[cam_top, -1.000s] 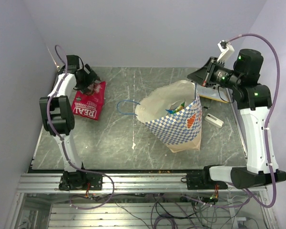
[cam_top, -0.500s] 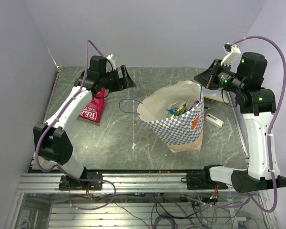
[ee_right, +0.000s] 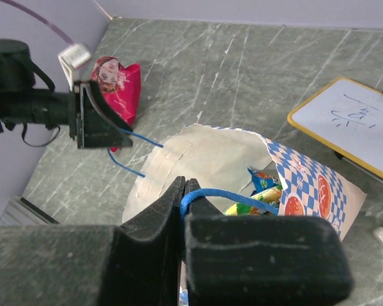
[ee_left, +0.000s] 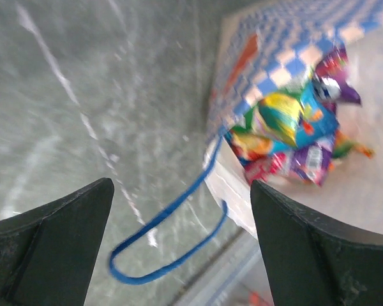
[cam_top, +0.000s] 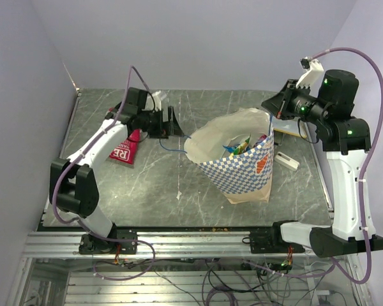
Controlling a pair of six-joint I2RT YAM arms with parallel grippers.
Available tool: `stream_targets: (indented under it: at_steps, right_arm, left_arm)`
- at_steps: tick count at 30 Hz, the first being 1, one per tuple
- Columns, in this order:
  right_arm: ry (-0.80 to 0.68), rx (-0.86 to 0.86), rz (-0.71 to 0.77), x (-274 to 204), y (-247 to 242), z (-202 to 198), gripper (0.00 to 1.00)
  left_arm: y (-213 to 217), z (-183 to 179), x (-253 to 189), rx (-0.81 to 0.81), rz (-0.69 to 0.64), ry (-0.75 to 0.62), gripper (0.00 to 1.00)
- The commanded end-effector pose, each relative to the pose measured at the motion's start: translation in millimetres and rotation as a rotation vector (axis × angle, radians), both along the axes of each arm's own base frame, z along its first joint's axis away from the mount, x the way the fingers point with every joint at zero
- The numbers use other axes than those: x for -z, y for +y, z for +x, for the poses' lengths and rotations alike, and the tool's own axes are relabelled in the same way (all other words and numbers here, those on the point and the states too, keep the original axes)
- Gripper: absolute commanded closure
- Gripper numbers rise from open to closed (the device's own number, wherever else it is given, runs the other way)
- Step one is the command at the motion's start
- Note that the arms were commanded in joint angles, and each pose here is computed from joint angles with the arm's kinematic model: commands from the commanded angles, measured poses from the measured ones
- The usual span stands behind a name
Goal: Take the snacks out of the paper bag
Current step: Adjust the paper bag at the center of the board.
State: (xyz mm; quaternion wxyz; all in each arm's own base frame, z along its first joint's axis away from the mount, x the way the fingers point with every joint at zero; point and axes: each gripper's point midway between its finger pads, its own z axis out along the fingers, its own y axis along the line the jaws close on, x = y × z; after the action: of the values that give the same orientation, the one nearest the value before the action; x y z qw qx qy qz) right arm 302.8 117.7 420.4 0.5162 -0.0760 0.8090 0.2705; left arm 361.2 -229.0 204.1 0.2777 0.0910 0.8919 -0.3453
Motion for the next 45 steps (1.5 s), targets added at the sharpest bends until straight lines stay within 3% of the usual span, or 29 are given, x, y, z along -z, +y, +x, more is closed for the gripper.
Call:
stream_targets:
  at_steps: [1,2,8,9,17,23,28,32,38,42,45]
  right_arm:
    - [-0.123,0.02,-0.014,-33,-4,1,1.0]
    - [-0.122,0.029,-0.017,-33,-6,2,1.0]
    - [-0.112,0.207,-0.04,-32,-33,12,1.0]
    - [-0.114,0.25,-0.048,-34,-40,14,1.0]
    - [-0.273,0.423,-0.174,-84,-79,22,1.0]
    - [-0.359,0.365,-0.232,-108,-74,27,1.0]
    - [-0.358,0.02,-0.08,-96,-9,18,1.0]
    - [-0.283,-0.361,0.145,-67,50,-25,1.0]
    - [-0.186,-0.435,0.341,-37,64,-65,1.0]
    - [-0.158,-0.452,0.378,-39,68,-70,1.0]
    - [-0.16,-0.463,0.389,-47,71,-68,1.0]
  left_arm:
    - [-37,-47,-23,0.189,-0.268,0.055,0.05]
    - [-36,-50,-26,0.184,-0.28,0.054,0.12]
    - [-37,-67,-12,0.14,-0.211,0.142,0.89]
    - [-42,-72,-14,0.143,-0.22,0.153,0.93]
    - [-111,-126,-81,0.241,-0.425,0.126,0.93]
    - [-139,-167,-97,0.293,-0.416,0.104,0.93]
    - [-125,-177,-65,0.251,-0.31,0.141,0.93]
    - [-104,-186,-32,0.206,-0.204,0.183,0.93]
    - [-87,-201,-21,0.198,-0.17,0.198,0.93]
    - [-72,-200,-30,0.177,-0.096,0.148,0.83]
    - [-56,-189,-45,0.143,0.006,0.067,0.58]
